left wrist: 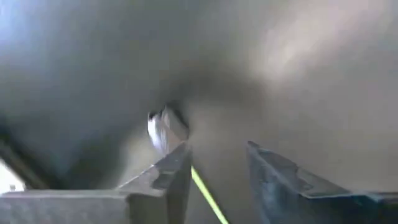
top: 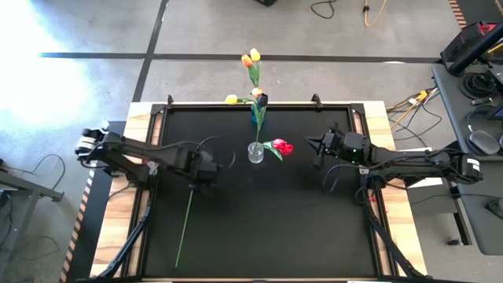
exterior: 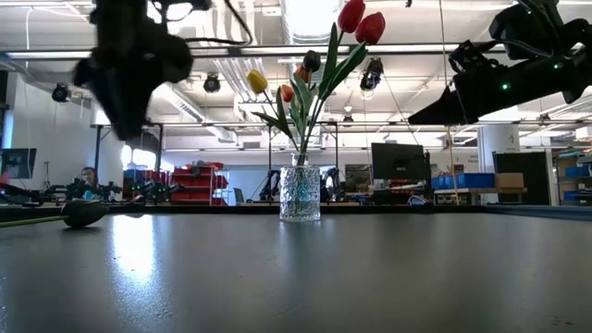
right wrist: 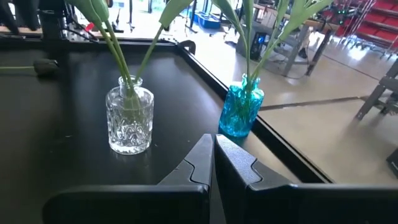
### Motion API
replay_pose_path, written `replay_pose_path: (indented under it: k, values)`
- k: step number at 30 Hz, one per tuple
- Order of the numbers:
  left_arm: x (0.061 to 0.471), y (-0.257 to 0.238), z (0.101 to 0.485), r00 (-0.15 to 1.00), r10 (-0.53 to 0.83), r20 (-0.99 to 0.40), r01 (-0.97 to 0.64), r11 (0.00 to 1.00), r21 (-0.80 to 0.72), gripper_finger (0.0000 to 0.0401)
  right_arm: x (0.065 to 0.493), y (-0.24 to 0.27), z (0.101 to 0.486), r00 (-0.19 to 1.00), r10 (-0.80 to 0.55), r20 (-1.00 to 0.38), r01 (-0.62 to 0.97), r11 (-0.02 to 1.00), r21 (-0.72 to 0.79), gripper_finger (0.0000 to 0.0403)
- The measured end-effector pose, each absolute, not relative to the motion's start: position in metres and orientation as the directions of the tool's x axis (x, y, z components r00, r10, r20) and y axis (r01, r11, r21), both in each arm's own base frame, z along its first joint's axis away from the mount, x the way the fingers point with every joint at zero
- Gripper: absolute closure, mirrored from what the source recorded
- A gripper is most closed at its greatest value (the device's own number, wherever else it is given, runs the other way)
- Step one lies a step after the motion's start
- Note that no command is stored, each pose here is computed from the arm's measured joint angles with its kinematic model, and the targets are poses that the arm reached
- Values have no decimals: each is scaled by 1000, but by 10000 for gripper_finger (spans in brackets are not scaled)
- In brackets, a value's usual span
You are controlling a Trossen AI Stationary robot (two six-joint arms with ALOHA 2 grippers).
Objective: Sort flowers into vase by color
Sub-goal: Put the black tulip into the transparent vase
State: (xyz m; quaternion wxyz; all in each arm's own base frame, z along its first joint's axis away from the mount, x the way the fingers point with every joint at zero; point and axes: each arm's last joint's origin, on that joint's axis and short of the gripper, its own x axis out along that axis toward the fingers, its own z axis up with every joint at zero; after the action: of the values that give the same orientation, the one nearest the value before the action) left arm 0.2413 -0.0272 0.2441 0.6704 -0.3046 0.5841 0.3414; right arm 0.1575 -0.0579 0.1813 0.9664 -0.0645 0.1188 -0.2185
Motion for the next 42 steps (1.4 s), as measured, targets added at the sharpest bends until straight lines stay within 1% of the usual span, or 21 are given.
replay_pose_path:
  k: [3,7,11,16,21,24,27,31,35,39,42]
  values:
    - [229,-34,232,63,24,-998,-847,531,-41,250,157,-58,181,876,-438,-202,407,896,-177,394]
    - [214,-40,212,124,-66,-990,-871,471,-140,245,157,-58,181,876,-438,-202,406,896,-179,394]
    - [198,-38,193,178,-84,-980,-900,389,-197,244,157,-58,181,876,-438,-202,406,896,-179,394]
    - [181,-38,175,138,-115,-984,-941,295,-167,244,157,-58,181,876,-438,-202,407,896,-177,394]
    - [181,-41,166,168,-132,-977,-943,266,-198,245,157,-59,181,874,-442,-202,410,894,-180,394]
    - [180,-40,157,130,-120,-984,-959,237,-156,250,157,-59,181,874,-442,-202,411,894,-179,394]
    - [177,-39,149,95,-113,-989,-972,204,-116,264,157,-59,181,874,-442,-202,414,895,-169,394]
    - [179,-40,142,111,-116,-987,-969,206,-133,293,157,-59,181,874,-443,-202,413,894,-173,394]
    - [180,-40,141,122,-118,-985,-963,226,-146,336,157,-59,182,875,-443,-193,414,894,-172,394]
    - [182,-41,144,134,-120,-984,-938,305,-166,391,158,-59,183,877,-444,-182,414,892,-181,394]
    - [188,-42,157,171,-155,-973,-901,376,-218,394,158,-59,186,882,-446,-153,414,888,-201,394]
